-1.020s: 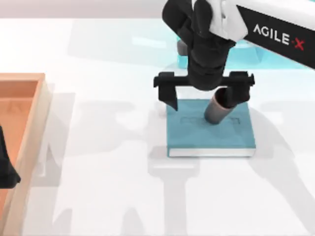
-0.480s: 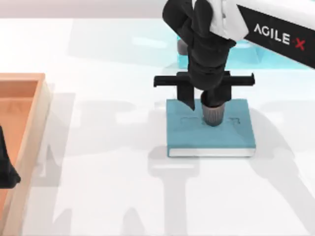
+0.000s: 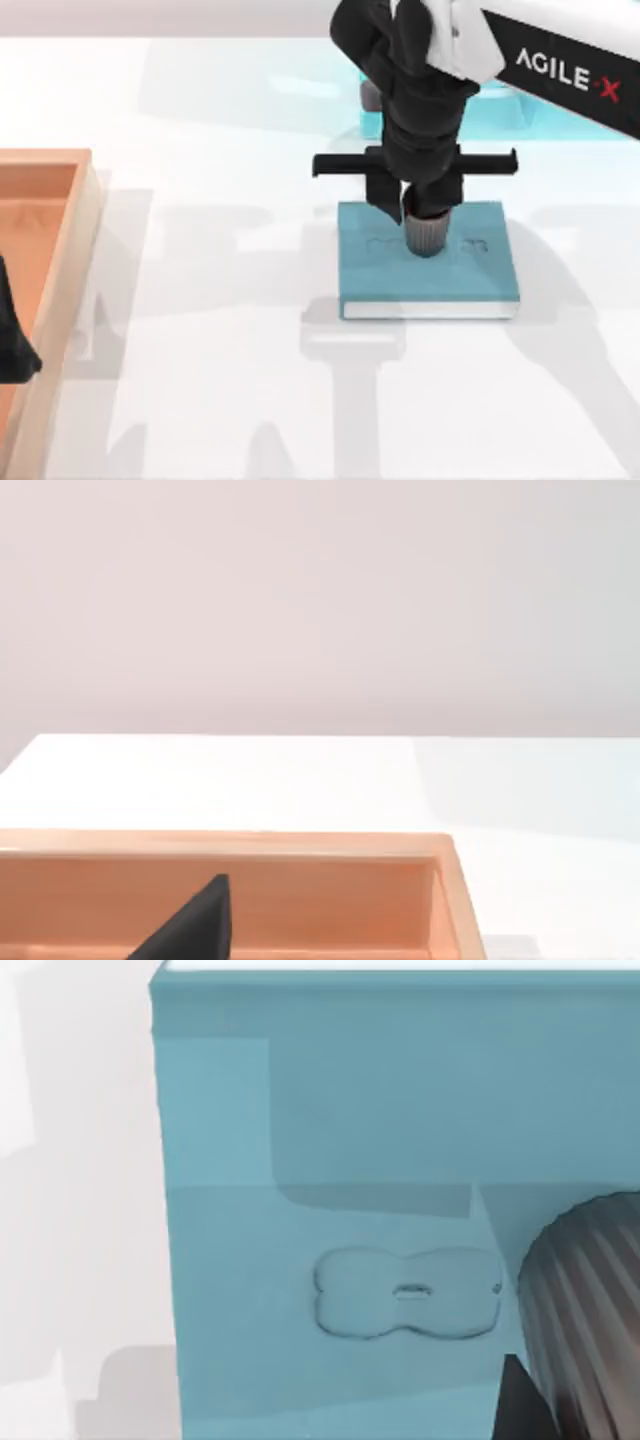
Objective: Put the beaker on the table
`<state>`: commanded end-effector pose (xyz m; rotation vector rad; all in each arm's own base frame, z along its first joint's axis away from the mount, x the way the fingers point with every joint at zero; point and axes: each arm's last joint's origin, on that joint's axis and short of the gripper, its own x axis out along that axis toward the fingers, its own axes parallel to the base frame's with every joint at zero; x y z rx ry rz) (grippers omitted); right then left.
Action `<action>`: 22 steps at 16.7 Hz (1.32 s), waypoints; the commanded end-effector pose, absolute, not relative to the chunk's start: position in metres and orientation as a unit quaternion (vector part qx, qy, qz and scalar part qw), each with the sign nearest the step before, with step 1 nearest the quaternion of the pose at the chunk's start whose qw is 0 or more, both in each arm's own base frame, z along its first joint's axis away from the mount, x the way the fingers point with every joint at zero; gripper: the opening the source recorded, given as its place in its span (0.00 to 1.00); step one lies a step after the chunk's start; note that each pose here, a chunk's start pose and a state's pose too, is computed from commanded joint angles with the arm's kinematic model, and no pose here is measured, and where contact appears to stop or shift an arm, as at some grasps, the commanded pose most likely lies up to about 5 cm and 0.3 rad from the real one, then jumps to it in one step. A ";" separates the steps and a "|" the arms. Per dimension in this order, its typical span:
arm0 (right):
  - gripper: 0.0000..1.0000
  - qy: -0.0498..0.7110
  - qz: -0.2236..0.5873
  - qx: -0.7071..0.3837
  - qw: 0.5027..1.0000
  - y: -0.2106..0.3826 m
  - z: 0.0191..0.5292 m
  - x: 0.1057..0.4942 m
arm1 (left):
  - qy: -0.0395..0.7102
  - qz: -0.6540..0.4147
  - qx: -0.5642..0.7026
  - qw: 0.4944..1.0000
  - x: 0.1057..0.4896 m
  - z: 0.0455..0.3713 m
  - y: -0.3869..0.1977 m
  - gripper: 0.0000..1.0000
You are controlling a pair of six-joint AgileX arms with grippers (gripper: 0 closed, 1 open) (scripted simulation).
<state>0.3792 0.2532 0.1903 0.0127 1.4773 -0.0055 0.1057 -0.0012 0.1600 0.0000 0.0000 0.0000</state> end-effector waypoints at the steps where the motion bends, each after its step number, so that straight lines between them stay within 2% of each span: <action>1: 0.00 0.673 -0.002 0.006 0.739 0.253 0.190 0.379 | 0.000 0.000 0.000 1.000 0.106 0.160 -0.001 1.00; 5: 0.00 0.677 -0.004 0.002 0.736 0.255 0.195 0.379 | 0.000 0.000 0.000 1.000 0.106 0.160 -0.001 1.00; 10: 0.00 0.673 -0.003 0.006 0.739 0.254 0.236 0.379 | 0.000 0.000 0.000 1.000 0.106 0.160 -0.001 1.00; 16: 0.00 0.673 -0.001 0.007 0.739 0.256 0.240 0.377 | 0.000 0.000 0.000 1.000 0.106 0.160 -0.001 1.00; 22: 0.00 0.682 0.011 0.020 0.731 0.283 0.259 0.321 | 0.000 0.000 0.000 1.000 0.106 0.160 -0.001 1.00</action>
